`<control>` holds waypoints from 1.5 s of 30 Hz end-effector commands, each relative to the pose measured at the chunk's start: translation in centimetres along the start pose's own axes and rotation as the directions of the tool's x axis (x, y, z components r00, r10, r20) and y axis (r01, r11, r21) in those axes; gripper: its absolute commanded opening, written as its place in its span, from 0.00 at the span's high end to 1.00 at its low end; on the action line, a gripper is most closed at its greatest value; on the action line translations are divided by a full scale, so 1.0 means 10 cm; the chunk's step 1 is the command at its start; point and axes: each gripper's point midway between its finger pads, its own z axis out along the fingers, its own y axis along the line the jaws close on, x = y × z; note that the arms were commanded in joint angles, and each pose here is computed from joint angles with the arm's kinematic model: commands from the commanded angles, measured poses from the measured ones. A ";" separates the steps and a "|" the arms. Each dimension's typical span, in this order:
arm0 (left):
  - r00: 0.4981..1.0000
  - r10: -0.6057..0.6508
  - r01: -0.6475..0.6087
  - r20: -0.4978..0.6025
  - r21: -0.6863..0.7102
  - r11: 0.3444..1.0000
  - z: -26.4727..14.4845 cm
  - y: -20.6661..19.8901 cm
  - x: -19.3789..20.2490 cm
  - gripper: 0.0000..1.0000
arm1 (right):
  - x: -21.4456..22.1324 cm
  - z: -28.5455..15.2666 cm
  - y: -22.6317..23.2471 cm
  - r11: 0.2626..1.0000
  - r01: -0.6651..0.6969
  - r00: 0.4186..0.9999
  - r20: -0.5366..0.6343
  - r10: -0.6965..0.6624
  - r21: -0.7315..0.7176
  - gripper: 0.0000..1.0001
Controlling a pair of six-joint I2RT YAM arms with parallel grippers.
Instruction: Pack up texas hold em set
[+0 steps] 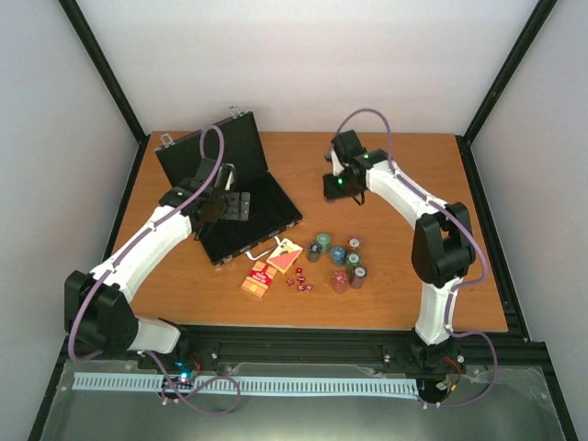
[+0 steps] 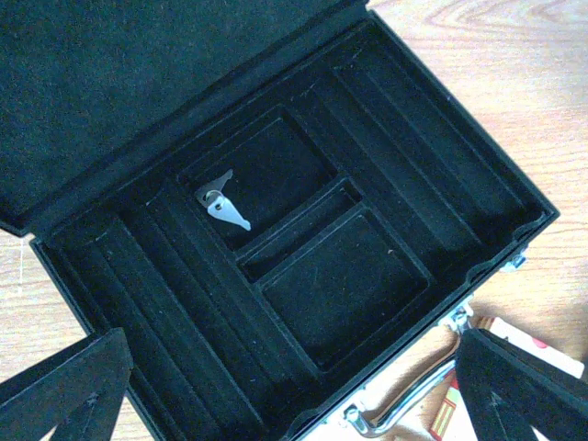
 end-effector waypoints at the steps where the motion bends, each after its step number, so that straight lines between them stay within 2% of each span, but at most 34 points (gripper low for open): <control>1: 0.999 -0.029 0.029 0.013 0.014 0.999 -0.02 -0.01 0.03 0.00 | -0.87 -0.29 0.45 0.976 -0.006 0.961 0.270 0.066 -0.216 0.97; 7: 0.998 -0.058 0.059 -0.011 0.035 0.998 0.03 -0.02 0.18 0.00 | -1.25 -0.04 0.91 0.905 0.011 0.940 0.314 0.136 -0.425 0.97; 12: 0.997 -0.067 0.069 -0.042 0.051 0.996 0.11 -0.04 0.30 0.00 | -1.49 0.08 1.29 0.872 0.096 0.919 0.379 0.107 -0.479 0.97; 20: 0.993 -0.075 0.079 -0.096 0.040 0.996 0.25 -0.03 0.48 0.00 | -1.64 0.28 1.60 0.874 0.142 0.894 0.440 0.089 -0.465 0.97; 28: 0.991 -0.068 0.074 -0.112 0.045 0.996 0.29 -0.05 0.51 0.00 | -1.68 0.67 1.52 0.922 0.095 0.876 0.472 0.102 -0.375 0.97; 37: 0.991 -0.065 0.071 -0.120 0.040 0.997 0.26 -0.04 0.51 0.00 | -1.63 0.97 1.47 0.933 0.062 0.882 0.457 0.115 -0.355 0.94; 39: 0.991 -0.062 0.068 -0.120 0.040 0.997 0.26 -0.04 0.50 0.00 | -1.60 1.01 1.46 0.937 0.058 0.887 0.449 0.110 -0.344 0.84; 42: 0.991 -0.060 0.065 -0.119 0.039 0.997 0.26 -0.04 0.49 0.00 | -1.54 1.02 1.45 0.948 0.058 0.893 0.441 0.092 -0.314 0.76; 45: 0.991 -0.058 0.064 -0.122 0.042 0.997 0.28 -0.05 0.49 0.00 | -1.49 1.00 1.43 0.957 0.055 0.895 0.439 0.080 -0.286 0.61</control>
